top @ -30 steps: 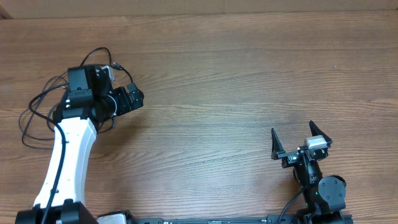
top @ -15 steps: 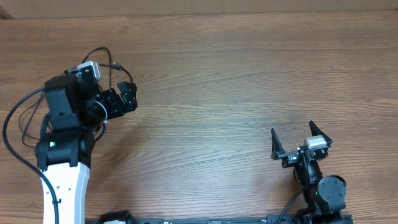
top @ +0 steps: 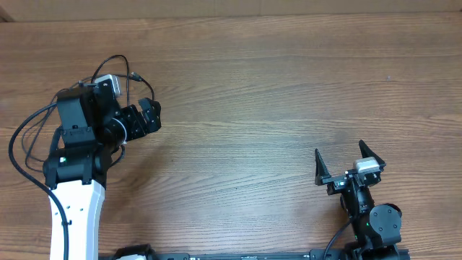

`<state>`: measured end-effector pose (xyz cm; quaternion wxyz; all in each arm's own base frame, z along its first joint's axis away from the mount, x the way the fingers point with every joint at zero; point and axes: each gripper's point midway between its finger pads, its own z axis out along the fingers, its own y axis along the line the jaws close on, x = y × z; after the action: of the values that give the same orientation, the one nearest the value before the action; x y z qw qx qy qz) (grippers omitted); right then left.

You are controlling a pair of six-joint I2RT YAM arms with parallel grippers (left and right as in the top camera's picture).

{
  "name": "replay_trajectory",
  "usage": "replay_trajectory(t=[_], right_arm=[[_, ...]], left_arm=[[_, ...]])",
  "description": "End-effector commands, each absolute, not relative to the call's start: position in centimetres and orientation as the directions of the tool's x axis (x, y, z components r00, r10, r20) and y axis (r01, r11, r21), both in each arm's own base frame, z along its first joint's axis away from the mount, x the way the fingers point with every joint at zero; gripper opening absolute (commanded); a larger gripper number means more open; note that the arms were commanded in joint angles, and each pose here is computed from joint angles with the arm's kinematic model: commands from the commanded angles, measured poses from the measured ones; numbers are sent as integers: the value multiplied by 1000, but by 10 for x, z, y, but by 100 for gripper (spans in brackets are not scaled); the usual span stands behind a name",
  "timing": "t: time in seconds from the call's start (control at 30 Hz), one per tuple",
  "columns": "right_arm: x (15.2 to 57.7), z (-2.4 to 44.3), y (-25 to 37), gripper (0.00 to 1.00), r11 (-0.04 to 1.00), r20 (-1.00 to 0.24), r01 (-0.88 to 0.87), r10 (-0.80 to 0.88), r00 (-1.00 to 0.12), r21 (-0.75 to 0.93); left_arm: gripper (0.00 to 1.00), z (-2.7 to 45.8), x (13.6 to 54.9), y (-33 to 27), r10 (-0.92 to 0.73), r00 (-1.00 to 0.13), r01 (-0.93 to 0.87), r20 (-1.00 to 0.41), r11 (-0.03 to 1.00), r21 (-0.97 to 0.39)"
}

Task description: Untangle cables

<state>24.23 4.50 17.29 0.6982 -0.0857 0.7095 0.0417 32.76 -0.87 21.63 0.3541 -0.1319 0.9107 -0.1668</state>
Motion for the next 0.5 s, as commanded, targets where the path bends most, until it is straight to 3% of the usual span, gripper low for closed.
replay_trajectory(t=[0.0, 0.47], right_arm=[[242, 170, 46, 100, 982, -998, -183, -58, -10, -55], [242, 170, 46, 100, 982, -998, -183, -58, -10, -55]], left_arm=[[100, 227, 325, -9, -338, -705, -99, -623, 917, -385], [100, 268, 281, -15, -322, -585, -32, -744, 926, -376]])
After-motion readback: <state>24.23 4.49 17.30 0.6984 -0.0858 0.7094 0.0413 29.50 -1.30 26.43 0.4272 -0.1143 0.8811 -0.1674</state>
